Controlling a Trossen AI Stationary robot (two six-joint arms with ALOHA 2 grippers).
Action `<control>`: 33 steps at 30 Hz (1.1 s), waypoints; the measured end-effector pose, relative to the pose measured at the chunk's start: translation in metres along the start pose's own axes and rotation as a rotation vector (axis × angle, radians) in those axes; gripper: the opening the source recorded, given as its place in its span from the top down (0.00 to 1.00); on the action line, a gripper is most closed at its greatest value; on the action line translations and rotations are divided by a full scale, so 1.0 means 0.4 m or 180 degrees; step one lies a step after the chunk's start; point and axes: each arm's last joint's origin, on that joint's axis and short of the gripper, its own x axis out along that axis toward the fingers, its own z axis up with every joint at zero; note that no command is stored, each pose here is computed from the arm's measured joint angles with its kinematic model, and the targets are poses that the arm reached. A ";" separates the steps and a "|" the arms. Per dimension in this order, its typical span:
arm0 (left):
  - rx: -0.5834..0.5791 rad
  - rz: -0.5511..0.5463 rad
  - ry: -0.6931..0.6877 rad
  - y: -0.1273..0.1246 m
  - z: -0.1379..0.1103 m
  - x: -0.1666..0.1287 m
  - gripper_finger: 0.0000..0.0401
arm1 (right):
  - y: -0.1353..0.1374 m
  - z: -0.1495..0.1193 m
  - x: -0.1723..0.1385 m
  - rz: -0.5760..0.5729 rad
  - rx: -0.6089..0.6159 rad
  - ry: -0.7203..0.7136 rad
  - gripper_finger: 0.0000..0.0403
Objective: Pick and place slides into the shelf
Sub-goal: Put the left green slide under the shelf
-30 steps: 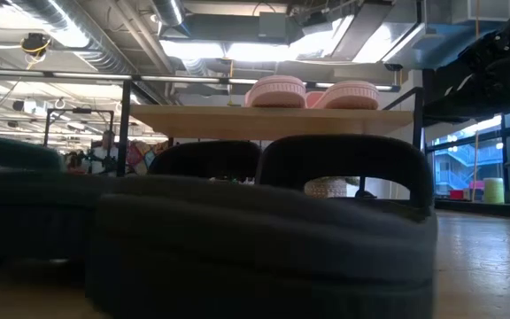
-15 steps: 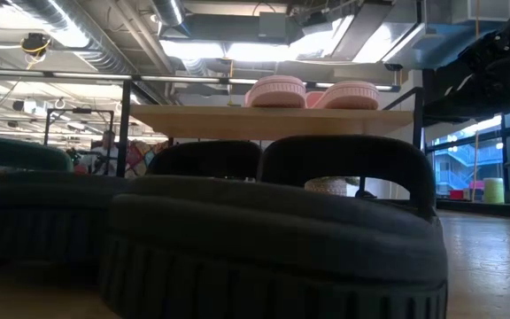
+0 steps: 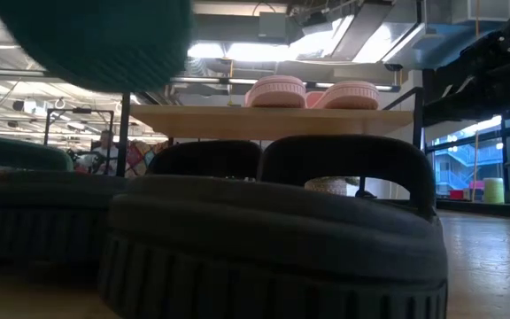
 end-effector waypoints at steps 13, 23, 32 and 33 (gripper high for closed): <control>0.0810 0.0966 0.0218 0.128 0.125 0.182 0.99 | 0.000 0.000 0.000 -0.0002 -0.0243 -0.0006 0.61; 0.0691 0.1328 0.0495 0.217 0.169 0.282 0.99 | 0.000 0.000 0.000 0.0000 -0.0234 -0.0005 0.61; 0.0831 0.1303 0.0331 0.239 0.187 0.361 0.99 | 0.000 0.000 0.000 0.0001 -0.0232 -0.0005 0.61; 0.0841 0.1325 0.0337 0.241 0.184 0.366 0.99 | 0.000 0.000 0.000 0.0000 -0.0232 -0.0004 0.61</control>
